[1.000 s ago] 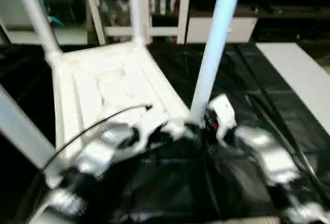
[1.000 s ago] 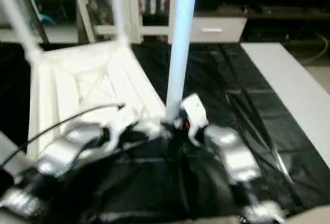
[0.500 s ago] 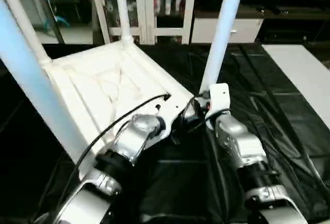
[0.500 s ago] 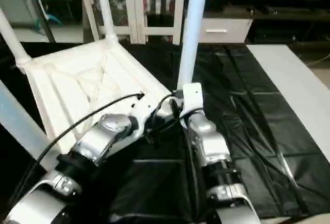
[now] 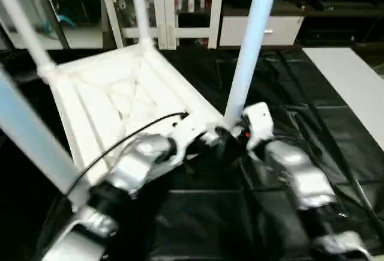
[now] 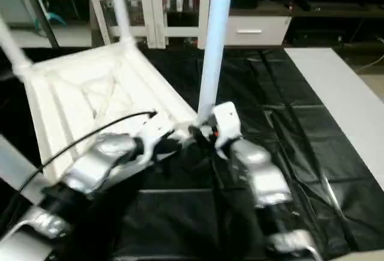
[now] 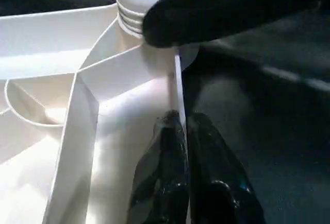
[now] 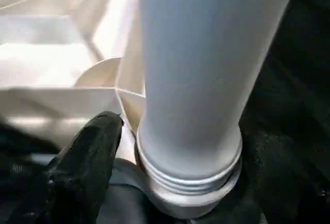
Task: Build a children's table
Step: Rotate leg to tighten
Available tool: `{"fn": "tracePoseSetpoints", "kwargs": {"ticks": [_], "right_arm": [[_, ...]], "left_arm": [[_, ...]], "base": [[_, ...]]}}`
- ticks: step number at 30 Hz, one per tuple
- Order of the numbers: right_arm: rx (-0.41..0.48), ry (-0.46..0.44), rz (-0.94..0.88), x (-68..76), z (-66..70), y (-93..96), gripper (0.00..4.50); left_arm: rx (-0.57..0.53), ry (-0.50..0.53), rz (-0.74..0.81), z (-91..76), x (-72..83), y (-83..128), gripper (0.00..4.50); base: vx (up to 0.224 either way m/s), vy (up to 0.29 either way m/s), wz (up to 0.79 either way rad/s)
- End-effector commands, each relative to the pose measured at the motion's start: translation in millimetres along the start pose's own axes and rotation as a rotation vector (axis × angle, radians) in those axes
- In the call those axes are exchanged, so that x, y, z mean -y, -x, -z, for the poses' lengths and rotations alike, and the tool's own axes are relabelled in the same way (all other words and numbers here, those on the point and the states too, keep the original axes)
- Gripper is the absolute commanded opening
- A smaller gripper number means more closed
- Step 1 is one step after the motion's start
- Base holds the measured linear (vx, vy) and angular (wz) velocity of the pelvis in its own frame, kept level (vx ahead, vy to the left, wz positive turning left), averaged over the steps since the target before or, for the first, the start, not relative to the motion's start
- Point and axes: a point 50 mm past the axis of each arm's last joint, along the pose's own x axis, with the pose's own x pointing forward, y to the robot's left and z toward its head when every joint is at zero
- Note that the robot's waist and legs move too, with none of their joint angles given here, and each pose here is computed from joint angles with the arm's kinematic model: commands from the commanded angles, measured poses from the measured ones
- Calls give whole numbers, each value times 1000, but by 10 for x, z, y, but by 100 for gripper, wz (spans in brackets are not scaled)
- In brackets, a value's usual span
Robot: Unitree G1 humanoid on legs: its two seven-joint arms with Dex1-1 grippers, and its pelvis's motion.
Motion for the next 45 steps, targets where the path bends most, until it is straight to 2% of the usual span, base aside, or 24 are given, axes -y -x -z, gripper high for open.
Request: {"fn": "tracePoseSetpoints", "kwargs": {"ticks": [1, 3, 5, 6, 12, 17, 18, 22, 24, 31, 33, 36, 37, 42, 45], "right_arm": [[31, 20, -74, -26, -56, 35, 418], [17, 64, -176, 67, -13, 196, 422], [-10, 99, -247, 82, 20, 278, 443], [-41, 142, -338, 79, 48, 377, 443], [-99, 194, -474, 77, 49, 552, 443], [-95, 203, -505, 81, 51, 572, 443], [-91, 203, -516, 76, 50, 574, 418], [-79, 189, -528, 64, 59, 557, 405], [-77, 211, -533, 54, 63, 548, 375], [-81, 199, -551, 42, 76, 550, 329], [-83, 200, -554, 40, 85, 552, 294], [-84, 201, -557, 39, 93, 555, 283], [-84, 198, -559, 38, 94, 554, 267], [-89, 197, -563, 36, 106, 547, 261], [-91, 200, -481, 88, 150, 484, 260]], "left_arm": [[-86, -4, 116, 186, 153, -22, 0], [-70, -17, 191, 196, 201, 52, 0], [-56, -10, 234, 188, 229, 92, 0], [-42, -28, 291, 180, 266, 151, 0], [-26, -33, 361, 195, 306, 262, 0], [-38, -27, 372, 234, 303, 309, 0], [-37, -24, 378, 234, 308, 315, 0], [-39, -23, 380, 235, 310, 321, 0], [-40, -22, 379, 235, 313, 317, 0], [-42, -20, 382, 238, 320, 325, 0], [-45, -20, 383, 242, 319, 329, 0], [-48, -18, 387, 244, 321, 332, 0], [-51, -18, 389, 247, 322, 334, 0], [-62, -8, 402, 261, 331, 352, 0], [-67, 0, 382, 277, 320, 345, 0]], "base": [[0, 0, 0], [0, 0, 0], [0, 0, 0], [0, 0, 0], [0, 0, 0], [0, 0, 0], [0, 0, 0], [0, 0, 0], [0, 0, 0], [0, 0, 0], [0, 0, 0], [0, 0, 0], [0, 0, 0], [0, 0, 0], [0, 0, 0]]}}
